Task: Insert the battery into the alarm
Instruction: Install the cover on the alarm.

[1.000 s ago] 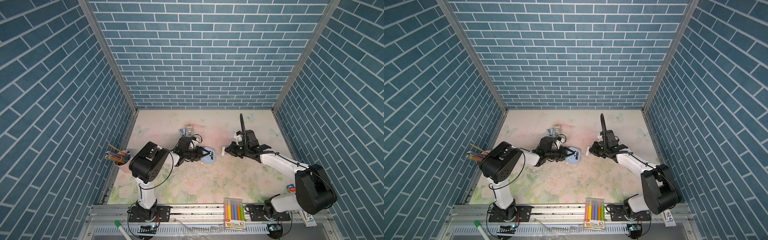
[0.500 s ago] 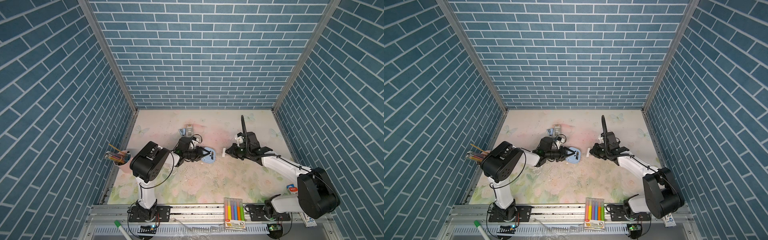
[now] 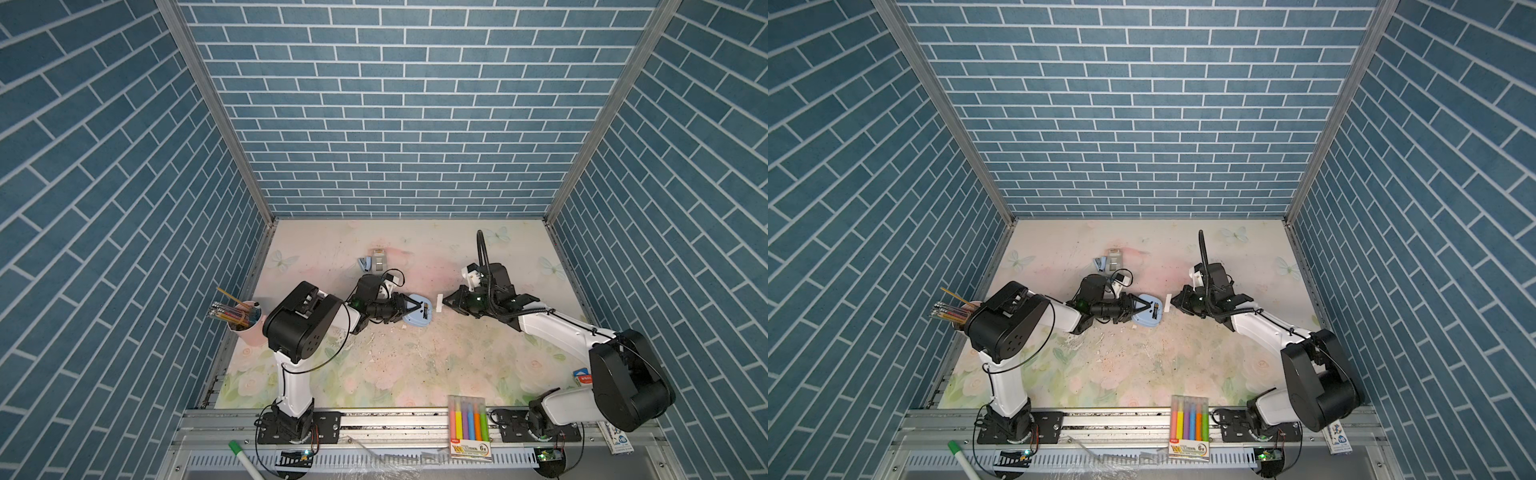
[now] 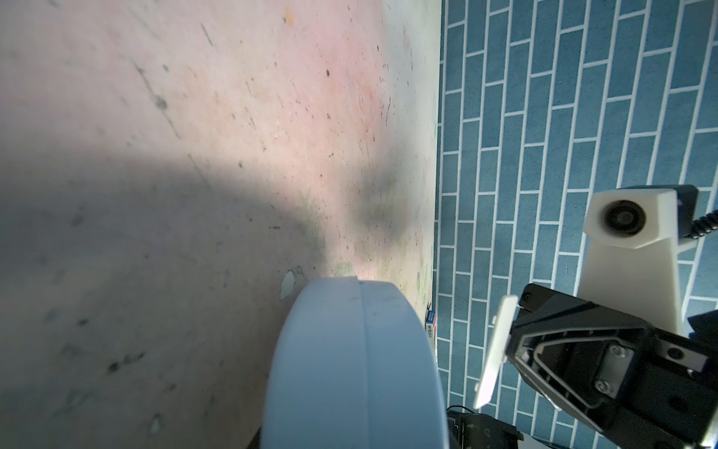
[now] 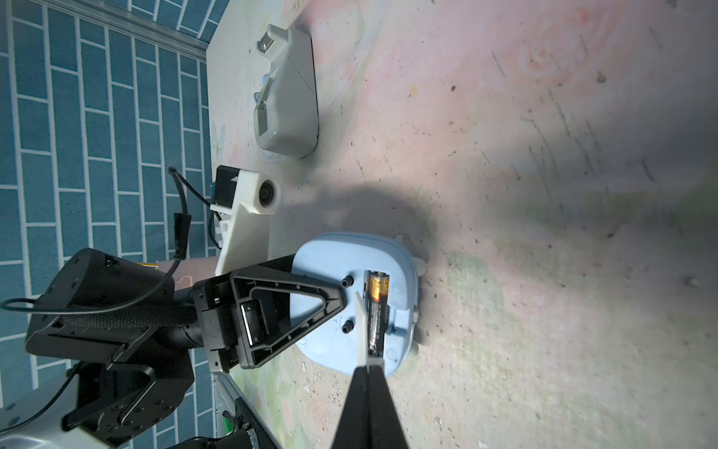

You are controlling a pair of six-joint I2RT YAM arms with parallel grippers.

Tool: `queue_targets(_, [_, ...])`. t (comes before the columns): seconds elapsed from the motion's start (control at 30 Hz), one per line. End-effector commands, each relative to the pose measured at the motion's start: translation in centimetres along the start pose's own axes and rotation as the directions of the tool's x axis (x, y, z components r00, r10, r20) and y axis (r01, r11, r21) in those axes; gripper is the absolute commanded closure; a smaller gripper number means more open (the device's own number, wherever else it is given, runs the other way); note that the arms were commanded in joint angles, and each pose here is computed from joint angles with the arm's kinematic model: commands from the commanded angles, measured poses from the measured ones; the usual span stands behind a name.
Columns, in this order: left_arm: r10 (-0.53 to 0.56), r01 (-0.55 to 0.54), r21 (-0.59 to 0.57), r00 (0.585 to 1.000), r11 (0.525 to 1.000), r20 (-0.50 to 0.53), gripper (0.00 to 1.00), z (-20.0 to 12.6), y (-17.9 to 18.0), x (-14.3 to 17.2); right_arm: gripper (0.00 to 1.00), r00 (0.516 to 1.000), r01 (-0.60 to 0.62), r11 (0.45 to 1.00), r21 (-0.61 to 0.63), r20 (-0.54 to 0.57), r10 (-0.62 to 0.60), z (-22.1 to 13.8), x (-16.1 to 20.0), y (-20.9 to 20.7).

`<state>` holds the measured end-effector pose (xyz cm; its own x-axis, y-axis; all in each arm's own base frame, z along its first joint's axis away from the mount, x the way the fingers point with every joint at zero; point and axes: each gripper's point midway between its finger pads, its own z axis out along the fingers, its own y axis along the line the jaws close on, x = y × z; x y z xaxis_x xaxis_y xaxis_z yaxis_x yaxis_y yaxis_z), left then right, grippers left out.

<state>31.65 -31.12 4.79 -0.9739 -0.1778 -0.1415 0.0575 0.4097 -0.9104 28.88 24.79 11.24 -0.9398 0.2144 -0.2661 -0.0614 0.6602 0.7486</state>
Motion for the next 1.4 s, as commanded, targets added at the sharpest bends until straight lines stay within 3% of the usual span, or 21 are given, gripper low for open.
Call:
queue_targets(0.0, [-0.069, 0.067, -0.087, 0.997, 0.994, -0.02, 0.98, 0.2, 3.4, 1.5, 1.0, 0.999, -0.02, 0.999, -0.026, -0.033, 0.019, 1.0, 0.9, 0.2])
queue_targets(1.37, [-0.068, 0.066, -0.084, 0.998, 0.994, -0.01, 0.98, 0.2, 3.3, 1.2, 1.0, 0.993, -0.079, 0.995, -0.053, -0.091, 0.074, 5.1, 2.0, -0.9])
